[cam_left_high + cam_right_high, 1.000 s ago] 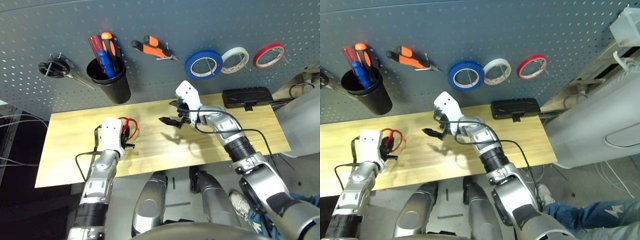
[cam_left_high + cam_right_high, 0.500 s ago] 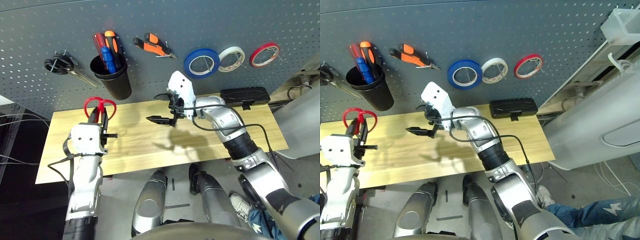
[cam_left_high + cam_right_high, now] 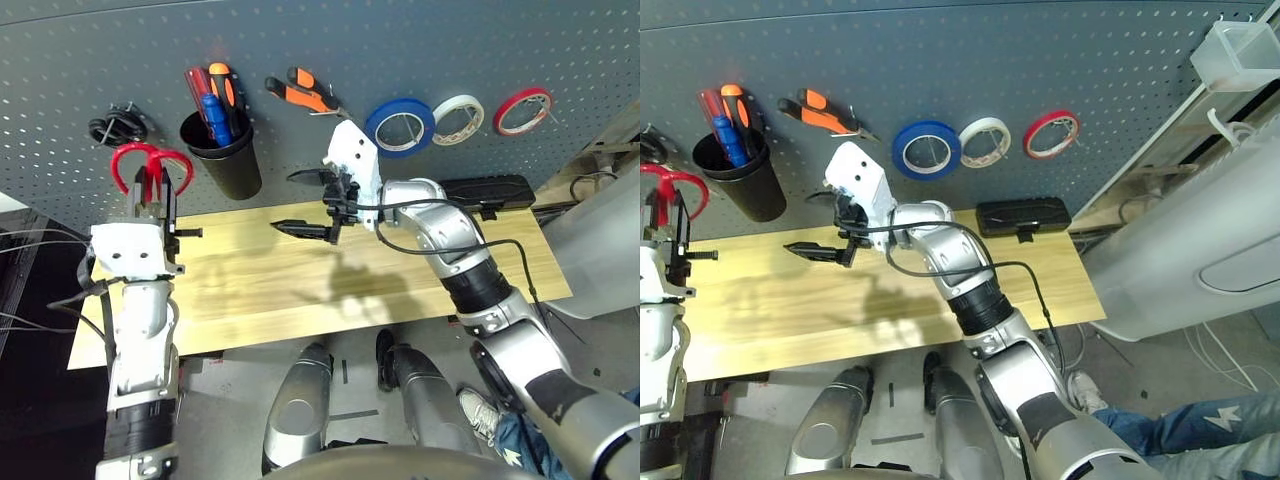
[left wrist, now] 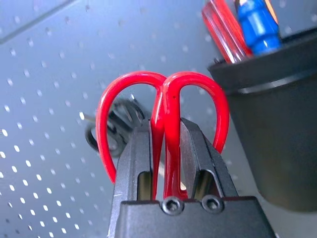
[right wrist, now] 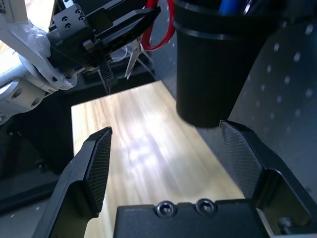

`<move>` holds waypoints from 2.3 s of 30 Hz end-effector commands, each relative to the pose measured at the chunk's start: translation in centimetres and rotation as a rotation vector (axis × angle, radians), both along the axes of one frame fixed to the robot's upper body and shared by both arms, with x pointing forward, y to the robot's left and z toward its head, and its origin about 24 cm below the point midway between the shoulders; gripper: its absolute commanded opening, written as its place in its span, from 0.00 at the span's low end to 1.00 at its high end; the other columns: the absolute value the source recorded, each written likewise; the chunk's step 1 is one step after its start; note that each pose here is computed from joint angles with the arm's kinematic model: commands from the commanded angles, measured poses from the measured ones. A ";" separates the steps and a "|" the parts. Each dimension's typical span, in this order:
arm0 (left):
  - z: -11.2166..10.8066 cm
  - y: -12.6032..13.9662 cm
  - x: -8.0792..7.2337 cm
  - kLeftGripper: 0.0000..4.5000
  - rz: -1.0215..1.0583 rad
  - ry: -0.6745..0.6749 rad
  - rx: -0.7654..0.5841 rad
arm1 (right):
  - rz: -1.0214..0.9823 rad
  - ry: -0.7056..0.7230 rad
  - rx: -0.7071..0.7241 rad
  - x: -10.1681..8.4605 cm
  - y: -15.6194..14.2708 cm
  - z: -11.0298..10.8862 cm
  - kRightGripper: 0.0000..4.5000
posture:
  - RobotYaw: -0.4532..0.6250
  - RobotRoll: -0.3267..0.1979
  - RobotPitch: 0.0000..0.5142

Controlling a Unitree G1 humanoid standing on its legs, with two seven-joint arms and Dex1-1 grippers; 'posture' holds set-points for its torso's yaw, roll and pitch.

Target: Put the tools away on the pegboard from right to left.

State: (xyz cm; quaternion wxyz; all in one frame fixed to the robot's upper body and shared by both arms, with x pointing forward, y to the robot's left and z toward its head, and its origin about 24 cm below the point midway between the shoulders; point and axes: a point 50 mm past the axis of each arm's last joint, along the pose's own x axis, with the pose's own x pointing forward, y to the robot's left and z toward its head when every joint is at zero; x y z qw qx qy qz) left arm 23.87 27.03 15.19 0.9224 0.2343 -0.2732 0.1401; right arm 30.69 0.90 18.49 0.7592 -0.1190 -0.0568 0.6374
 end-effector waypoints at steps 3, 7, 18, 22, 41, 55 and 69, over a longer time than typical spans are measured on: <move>1.0 0.9 -0.1 0.16 0.037 -0.027 0.012 | -0.002 -0.014 0.042 0.1 0.5 0.7 1.00 | 0.60 0.62 0.42; 1.3 1.2 -0.1 0.16 0.052 -0.031 0.008 | -0.001 -0.013 0.046 0.1 0.6 0.8 1.00 | 0.60 0.62 0.42; 0.1 3.0 1.5 0.16 0.074 0.092 -0.115 | -0.070 0.016 0.065 0.9 0.9 1.2 1.00 | 0.60 0.62 0.43; -1.6 3.6 2.6 0.16 0.059 0.213 -0.203 | -0.082 0.015 0.096 1.2 1.0 1.7 1.00 | 0.60 0.62 0.44; -4.5 1.6 3.6 0.67 -0.007 0.320 -0.152 | -0.106 -0.028 0.133 1.3 0.3 0.1 1.00 | 0.59 0.62 0.44; -12.1 -2.7 2.9 0.99 -0.150 0.728 -0.220 | -0.744 0.265 -0.085 3.3 -10.5 -12.7 1.00 | 0.57 0.62 0.45; -15.6 -1.6 3.7 0.99 0.009 0.898 -0.288 | -1.323 0.374 0.006 3.8 -22.0 -15.4 1.00 | 0.51 0.62 0.44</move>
